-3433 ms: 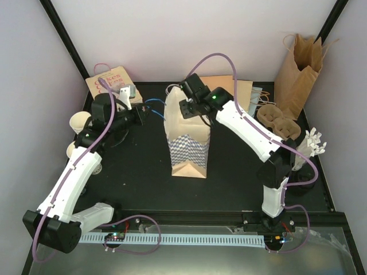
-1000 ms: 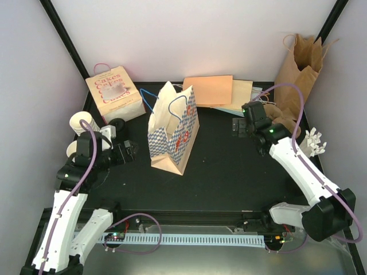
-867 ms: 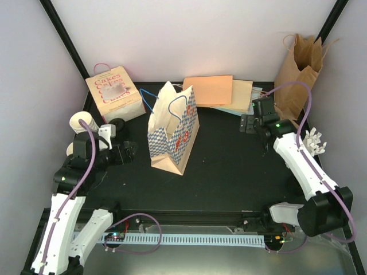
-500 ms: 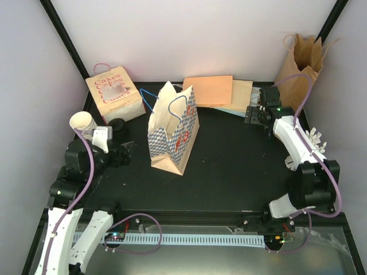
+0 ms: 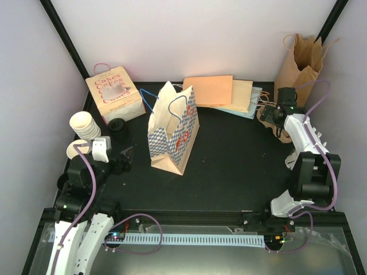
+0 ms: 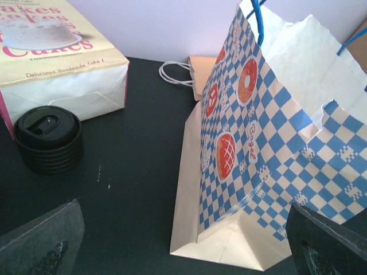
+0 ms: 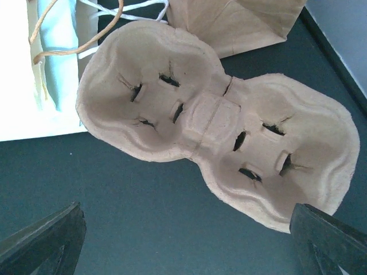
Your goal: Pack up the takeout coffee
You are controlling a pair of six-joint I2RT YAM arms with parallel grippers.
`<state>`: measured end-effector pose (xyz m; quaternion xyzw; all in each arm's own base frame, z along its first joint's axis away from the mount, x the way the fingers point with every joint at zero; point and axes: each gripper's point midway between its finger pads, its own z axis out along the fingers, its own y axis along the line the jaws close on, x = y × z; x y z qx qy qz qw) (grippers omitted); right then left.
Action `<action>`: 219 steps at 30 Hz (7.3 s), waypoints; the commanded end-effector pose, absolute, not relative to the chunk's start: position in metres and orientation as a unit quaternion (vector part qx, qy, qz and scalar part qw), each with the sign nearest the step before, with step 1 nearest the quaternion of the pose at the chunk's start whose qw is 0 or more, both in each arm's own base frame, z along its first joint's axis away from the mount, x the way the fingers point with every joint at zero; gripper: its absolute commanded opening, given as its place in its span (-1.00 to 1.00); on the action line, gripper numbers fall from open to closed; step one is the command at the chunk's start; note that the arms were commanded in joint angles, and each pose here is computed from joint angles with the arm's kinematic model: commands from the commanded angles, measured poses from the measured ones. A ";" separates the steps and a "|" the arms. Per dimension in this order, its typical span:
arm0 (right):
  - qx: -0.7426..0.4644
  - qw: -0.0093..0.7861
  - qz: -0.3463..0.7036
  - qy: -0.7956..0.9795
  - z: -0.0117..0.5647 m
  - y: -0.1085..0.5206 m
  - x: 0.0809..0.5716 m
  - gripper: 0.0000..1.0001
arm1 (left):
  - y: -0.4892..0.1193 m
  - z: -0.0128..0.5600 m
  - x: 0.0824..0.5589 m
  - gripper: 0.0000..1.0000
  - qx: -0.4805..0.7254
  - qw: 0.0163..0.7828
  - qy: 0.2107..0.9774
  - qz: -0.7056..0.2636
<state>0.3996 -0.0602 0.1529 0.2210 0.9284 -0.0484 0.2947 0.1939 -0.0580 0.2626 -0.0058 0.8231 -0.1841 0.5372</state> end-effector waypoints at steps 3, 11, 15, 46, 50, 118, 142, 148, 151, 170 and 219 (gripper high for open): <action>0.265 0.300 -0.047 0.915 0.141 -0.073 0.411 1.00 | -0.056 0.277 0.200 0.97 -0.016 0.559 0.807 -0.188; 0.275 0.286 -0.043 0.917 0.124 -0.076 0.425 1.00 | -0.056 0.276 0.200 0.97 -0.019 0.558 0.808 -0.187; 0.277 0.281 -0.061 0.917 0.114 -0.083 0.431 1.00 | -0.055 0.274 0.200 0.98 -0.020 0.556 0.810 -0.186; 0.137 0.251 0.165 0.944 0.139 0.029 0.416 0.89 | -0.057 0.269 0.205 0.98 -0.019 0.544 0.818 -0.186; 0.114 0.244 0.112 0.957 0.134 0.026 0.410 0.85 | -0.057 0.269 0.205 0.98 -0.019 0.544 0.818 -0.186; 0.126 0.200 -0.102 0.966 0.083 -0.009 0.393 -0.28 | -0.062 0.267 0.207 0.97 -0.009 0.537 0.821 -0.193; 0.125 0.210 -0.121 0.962 0.100 -0.016 0.389 -0.65 | -0.062 0.267 0.207 0.97 -0.009 0.538 0.821 -0.192; 0.127 0.217 -0.127 0.959 0.110 -0.019 0.388 -0.64 | -0.062 0.266 0.207 0.97 -0.009 0.537 0.821 -0.192; 0.128 0.221 -0.131 0.958 0.116 -0.020 0.388 -0.64 | -0.062 0.266 0.207 0.97 -0.009 0.537 0.821 -0.192; 0.125 0.237 -0.140 0.953 0.138 -0.020 0.388 -0.61 | -0.062 0.266 0.207 0.97 -0.009 0.537 0.821 -0.193; 0.028 0.308 -0.129 0.942 0.215 0.067 0.345 -0.61 | -0.063 0.265 0.208 0.98 -0.006 0.533 0.823 -0.194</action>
